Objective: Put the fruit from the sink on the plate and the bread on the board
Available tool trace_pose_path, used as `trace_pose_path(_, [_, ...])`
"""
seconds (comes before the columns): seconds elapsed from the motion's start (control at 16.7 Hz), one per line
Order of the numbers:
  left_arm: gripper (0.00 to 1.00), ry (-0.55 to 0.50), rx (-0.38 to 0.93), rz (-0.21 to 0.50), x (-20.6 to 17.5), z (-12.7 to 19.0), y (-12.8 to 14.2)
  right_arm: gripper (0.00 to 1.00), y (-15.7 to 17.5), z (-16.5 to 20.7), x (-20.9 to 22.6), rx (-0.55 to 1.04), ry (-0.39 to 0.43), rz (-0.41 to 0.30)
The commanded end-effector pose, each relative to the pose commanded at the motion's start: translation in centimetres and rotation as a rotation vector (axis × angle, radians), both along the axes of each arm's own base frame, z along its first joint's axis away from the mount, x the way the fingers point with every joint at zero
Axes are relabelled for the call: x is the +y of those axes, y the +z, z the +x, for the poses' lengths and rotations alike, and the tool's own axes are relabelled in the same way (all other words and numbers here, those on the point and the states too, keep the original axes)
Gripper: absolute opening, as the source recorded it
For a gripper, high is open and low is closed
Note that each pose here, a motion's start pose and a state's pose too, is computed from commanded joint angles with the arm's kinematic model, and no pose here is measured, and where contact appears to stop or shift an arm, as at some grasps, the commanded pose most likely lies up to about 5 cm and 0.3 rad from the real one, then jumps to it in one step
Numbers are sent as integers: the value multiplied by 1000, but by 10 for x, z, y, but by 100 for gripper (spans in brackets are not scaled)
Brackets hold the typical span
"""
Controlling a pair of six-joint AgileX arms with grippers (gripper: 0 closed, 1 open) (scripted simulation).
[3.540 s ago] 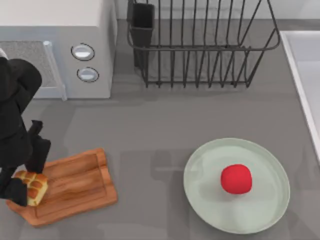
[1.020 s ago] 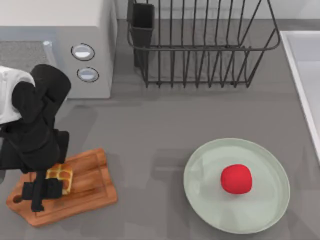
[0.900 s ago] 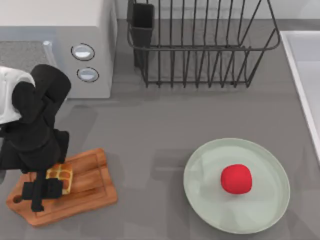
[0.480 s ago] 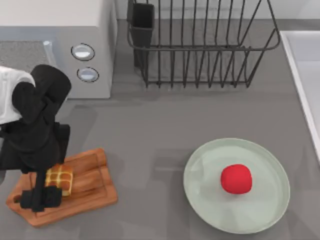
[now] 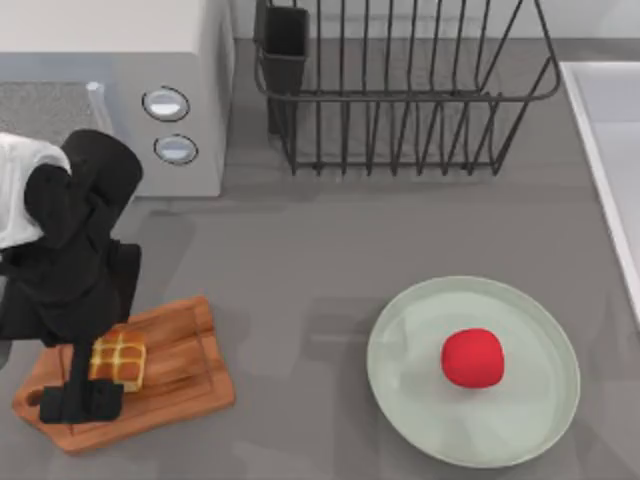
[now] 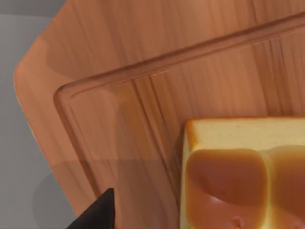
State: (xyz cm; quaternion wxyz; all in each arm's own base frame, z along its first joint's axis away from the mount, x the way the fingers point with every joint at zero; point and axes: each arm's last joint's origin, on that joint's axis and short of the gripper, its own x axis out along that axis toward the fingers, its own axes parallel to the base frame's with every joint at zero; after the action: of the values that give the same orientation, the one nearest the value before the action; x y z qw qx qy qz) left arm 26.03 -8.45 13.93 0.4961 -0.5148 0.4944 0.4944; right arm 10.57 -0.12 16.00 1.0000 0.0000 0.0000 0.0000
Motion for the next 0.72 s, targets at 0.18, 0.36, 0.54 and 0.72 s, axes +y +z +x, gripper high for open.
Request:
trace_pose_path(0.18, [100, -48, -53, -20, 3, -4, 8, 100, 0, 0, 0, 0, 0, 0])
trace_pose_path(0.36, [100, -158, -168, -42, 13, -18, 22, 100, 0, 0, 0, 0, 0, 0])
trace_pose_path(0.54, [100, -322, -352, -23, 30, -37, 39, 100, 0, 0, 0, 0, 0, 0])
trace_pose_path(0.72, [100, -476, -590, 70, 48, -61, 55, 100, 0, 0, 0, 0, 0, 0])
